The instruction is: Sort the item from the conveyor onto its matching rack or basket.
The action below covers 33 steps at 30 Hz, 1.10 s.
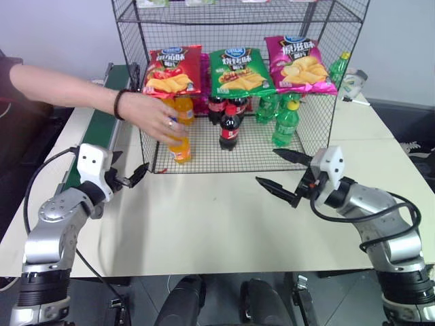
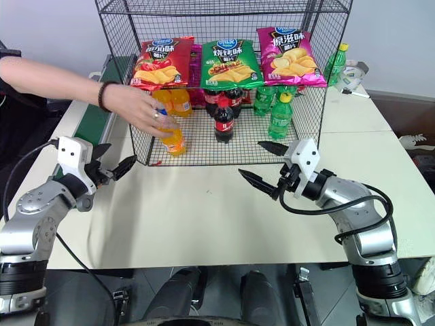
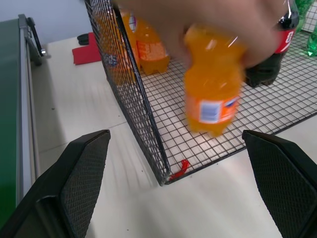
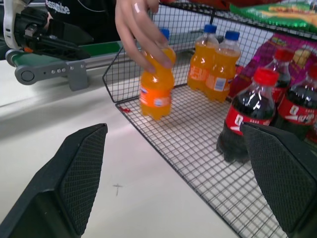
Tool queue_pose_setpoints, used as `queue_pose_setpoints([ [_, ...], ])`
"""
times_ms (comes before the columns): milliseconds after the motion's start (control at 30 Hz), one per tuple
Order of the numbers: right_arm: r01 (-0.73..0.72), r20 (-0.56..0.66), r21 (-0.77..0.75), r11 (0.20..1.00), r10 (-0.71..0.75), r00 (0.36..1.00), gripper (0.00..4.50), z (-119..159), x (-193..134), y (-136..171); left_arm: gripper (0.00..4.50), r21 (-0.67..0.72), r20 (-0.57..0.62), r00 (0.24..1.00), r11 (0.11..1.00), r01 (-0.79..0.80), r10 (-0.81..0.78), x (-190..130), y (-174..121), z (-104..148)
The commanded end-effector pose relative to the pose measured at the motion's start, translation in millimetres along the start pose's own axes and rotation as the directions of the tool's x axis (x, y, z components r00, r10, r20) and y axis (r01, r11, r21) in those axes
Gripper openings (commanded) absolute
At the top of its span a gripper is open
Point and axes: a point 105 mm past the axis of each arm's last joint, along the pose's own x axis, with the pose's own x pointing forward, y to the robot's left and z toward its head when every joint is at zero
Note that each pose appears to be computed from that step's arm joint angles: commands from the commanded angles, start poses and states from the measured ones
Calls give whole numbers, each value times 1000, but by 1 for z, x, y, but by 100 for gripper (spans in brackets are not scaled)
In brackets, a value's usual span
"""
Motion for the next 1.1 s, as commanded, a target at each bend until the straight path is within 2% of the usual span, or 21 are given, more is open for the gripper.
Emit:
queue_pose_setpoints([
  [33, -7, 21, -31, 999, 7, 1000, 450, 9, 3, -1, 447, 38, 58, 998, 999, -33, 31, -4, 6, 15],
  [300, -4, 24, -43, 999, 5, 1000, 450, 10, -2, 0, 447, 42, 64, 998, 999, -30, 27, -3, 0, 12],
  [1100, -53, 24, -15, 998, 53, 998, 450, -14, -4, 1, 447, 55, 87, 994, 996, -76, 71, -15, 3, 18],
])
